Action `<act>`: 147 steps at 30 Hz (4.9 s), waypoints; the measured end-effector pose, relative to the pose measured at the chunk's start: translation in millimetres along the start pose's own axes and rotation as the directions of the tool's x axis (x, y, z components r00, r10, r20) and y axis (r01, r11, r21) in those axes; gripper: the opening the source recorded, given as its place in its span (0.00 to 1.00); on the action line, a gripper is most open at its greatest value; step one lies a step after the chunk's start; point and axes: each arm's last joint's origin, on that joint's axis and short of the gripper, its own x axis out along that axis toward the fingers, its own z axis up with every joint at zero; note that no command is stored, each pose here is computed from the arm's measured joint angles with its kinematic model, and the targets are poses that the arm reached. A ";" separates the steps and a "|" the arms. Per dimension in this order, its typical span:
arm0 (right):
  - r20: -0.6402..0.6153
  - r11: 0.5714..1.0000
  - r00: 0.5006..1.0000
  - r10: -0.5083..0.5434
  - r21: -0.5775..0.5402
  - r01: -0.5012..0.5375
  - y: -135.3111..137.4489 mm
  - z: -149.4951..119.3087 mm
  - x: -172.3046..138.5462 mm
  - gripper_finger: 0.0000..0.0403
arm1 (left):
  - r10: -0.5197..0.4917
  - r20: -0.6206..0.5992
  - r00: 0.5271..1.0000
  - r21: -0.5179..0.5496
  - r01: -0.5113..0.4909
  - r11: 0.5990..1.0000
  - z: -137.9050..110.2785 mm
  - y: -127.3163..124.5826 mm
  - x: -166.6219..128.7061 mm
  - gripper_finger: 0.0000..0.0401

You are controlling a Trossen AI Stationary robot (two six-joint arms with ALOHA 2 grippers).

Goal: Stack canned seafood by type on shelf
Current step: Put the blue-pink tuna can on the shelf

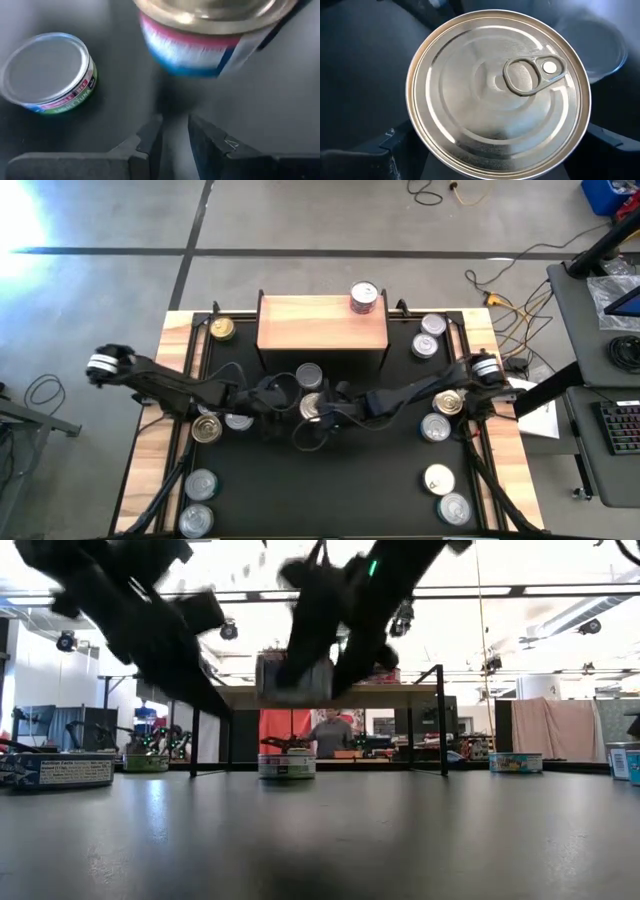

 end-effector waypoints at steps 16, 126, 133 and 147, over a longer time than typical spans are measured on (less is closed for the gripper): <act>0.191 0.949 0.935 -0.300 0.162 0.272 -79.3 54.1 -91.7 0.88 | 0.161 0.292 0.943 -0.074 -0.145 0.987 80.5 -14.2 -88.5 0.19; -0.003 0.967 0.969 -0.249 -0.060 0.248 -139.8 122.8 -97.7 0.96 | 0.026 0.183 0.983 0.054 -0.037 0.998 185.5 199.0 25.6 0.27; 0.040 0.954 0.965 -0.260 -0.143 0.263 -156.2 137.8 -109.0 0.64 | 0.028 0.215 0.976 0.016 -0.033 0.999 193.9 191.3 -2.4 0.47; -0.024 0.979 1.000 0.007 -0.203 -0.012 -187.8 138.4 -70.0 0.03 | 0.109 0.285 0.952 -0.012 -0.110 0.994 181.1 103.0 -144.0 0.52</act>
